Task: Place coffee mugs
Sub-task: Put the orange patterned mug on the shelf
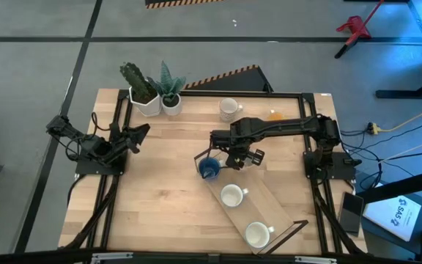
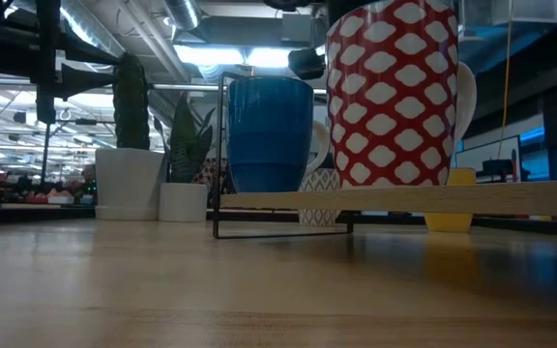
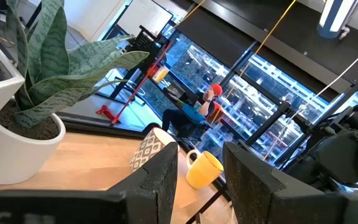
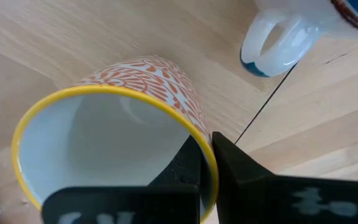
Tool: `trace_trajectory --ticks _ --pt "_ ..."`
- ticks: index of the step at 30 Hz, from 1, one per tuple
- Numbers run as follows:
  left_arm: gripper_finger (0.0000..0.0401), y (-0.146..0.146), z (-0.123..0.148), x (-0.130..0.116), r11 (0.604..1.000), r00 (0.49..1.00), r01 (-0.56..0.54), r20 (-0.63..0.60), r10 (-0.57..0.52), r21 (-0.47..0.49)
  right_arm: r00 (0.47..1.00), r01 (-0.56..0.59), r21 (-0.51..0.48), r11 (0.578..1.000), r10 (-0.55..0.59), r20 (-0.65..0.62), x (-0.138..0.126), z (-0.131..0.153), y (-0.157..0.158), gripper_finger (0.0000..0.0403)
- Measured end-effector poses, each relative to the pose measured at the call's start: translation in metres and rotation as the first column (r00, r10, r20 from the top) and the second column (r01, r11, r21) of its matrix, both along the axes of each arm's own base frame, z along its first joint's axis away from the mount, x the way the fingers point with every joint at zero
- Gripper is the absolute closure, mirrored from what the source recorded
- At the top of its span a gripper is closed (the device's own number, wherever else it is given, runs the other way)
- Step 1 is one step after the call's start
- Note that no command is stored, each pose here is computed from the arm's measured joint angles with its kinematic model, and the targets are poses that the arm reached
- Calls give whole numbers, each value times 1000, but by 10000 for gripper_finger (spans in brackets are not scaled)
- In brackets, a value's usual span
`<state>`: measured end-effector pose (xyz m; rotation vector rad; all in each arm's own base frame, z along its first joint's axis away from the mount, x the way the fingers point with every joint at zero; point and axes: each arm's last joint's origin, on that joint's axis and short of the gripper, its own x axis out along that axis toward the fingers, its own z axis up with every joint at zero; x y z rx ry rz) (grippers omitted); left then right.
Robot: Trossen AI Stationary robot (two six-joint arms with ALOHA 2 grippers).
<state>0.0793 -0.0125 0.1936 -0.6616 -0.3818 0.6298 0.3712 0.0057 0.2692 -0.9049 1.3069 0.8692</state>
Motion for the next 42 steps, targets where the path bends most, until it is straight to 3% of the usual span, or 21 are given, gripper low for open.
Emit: trace_trajectory --ticks 5,10,16,22,30,42 --pt "280 0 0 0 1000 1000 -1 -1 1 0 999 -53 -5 999 53 -7 -1 0 8 403" --pt "280 0 0 0 1000 1000 -1 -1 1 1 971 -238 -112 965 234 -54 -5 0 22 403" --pt "280 0 0 0 1000 1000 -1 -1 1 1 961 -276 -135 951 271 -56 -5 0 26 403" --pt "280 0 0 0 1000 1000 -1 -1 1 1 923 -384 -215 898 376 -79 -6 0 40 403" --pt "280 0 0 0 1000 1000 -1 -1 1 1 887 -444 -241 863 462 17 4 1 48 403" --pt "280 0 0 0 1000 1000 -1 -1 1 1 903 -414 -207 887 429 34 7 1 29 403"
